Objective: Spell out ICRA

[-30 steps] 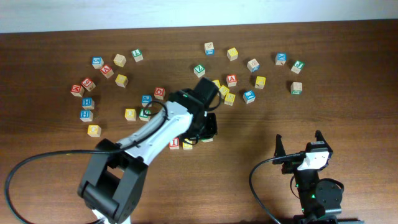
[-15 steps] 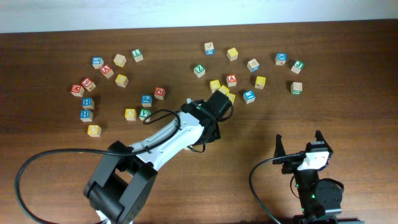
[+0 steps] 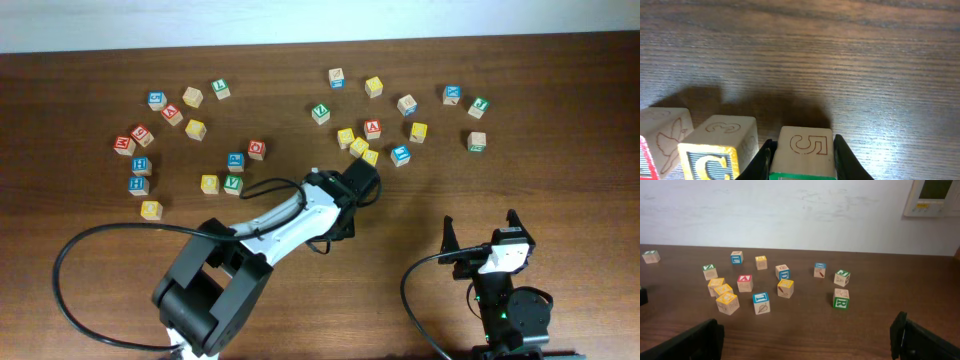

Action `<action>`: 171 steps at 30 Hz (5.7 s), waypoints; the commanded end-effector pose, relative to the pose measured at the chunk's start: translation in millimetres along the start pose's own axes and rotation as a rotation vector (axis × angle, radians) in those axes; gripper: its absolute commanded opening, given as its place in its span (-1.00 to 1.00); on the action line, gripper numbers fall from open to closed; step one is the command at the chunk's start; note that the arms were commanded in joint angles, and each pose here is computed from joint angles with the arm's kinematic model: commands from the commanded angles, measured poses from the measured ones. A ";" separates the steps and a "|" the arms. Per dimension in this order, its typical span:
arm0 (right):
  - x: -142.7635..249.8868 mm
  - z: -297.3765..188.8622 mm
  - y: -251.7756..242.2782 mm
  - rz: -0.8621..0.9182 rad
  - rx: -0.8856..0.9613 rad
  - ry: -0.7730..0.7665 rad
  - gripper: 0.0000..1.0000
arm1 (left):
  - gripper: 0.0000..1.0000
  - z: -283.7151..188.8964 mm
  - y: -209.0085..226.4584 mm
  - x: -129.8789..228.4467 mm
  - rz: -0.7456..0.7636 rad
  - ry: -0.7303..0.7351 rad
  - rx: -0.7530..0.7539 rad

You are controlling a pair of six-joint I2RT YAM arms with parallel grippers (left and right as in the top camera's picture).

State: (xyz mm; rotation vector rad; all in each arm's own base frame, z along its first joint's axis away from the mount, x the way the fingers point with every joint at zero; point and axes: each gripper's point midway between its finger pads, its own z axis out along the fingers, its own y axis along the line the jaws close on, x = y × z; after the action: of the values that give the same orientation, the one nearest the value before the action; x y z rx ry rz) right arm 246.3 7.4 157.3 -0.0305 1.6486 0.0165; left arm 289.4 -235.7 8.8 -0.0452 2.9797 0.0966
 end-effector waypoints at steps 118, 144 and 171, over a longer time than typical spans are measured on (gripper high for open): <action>2.3 0.0 -1.3 -0.003 0.005 0.003 0.97 | 0.56 -145.8 205.7 -163.2 -0.220 0.020 -0.054; 2.3 0.0 -1.3 -0.003 0.005 0.003 0.97 | 0.50 -40.1 169.5 -144.0 -0.211 0.143 0.224; 2.3 0.0 -1.3 -0.003 0.005 0.003 0.97 | 0.99 -67.8 285.6 -191.7 -0.569 -0.161 0.193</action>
State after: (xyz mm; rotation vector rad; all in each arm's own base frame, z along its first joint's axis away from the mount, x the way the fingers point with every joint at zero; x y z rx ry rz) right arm 246.3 7.5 157.4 -0.0315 1.6481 0.0157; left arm 451.1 69.6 118.1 -0.7917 2.7107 -0.1943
